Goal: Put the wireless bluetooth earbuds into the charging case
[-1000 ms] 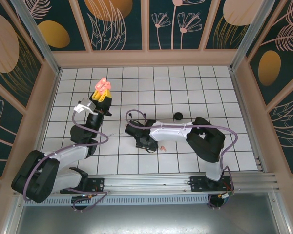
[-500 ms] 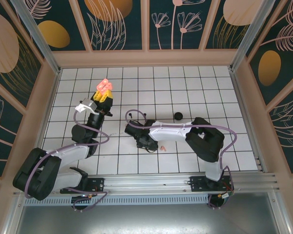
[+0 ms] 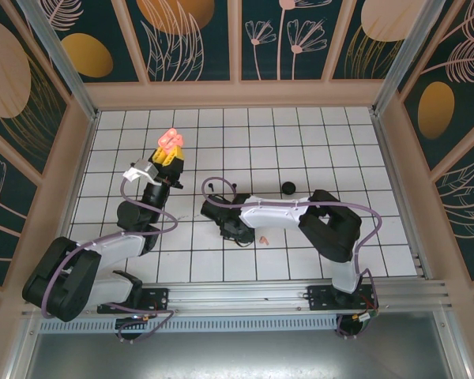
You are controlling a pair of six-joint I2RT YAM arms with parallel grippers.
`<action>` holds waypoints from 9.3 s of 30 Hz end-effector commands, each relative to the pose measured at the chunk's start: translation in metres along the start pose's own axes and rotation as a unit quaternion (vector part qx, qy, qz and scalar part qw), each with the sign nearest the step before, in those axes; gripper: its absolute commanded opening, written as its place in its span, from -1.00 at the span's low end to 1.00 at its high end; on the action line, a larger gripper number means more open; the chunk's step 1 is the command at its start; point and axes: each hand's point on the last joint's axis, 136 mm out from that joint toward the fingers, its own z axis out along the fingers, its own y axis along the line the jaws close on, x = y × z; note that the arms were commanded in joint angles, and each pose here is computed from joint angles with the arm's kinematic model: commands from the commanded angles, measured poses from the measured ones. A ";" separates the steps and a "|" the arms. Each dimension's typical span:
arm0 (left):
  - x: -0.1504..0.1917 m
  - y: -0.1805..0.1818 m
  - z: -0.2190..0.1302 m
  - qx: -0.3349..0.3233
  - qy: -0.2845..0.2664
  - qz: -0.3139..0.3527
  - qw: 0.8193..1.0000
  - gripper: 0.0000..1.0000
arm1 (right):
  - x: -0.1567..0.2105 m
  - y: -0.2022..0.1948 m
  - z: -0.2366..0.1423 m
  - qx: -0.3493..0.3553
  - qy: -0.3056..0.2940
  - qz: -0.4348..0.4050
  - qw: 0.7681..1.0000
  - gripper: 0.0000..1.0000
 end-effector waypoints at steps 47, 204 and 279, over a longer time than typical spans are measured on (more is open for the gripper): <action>-0.023 -0.046 0.025 0.112 0.009 0.072 0.991 -1.00 | -0.174 0.021 -0.274 -0.304 -0.416 -0.036 0.856 -0.52; 0.030 0.019 0.048 -0.120 0.031 0.049 0.991 -1.00 | -0.221 0.007 -0.156 -0.301 -0.278 -0.048 0.911 0.25; -0.021 0.079 0.052 -0.199 -0.019 0.069 0.977 -1.00 | -0.194 0.162 0.018 -0.238 -0.003 -0.080 0.968 0.12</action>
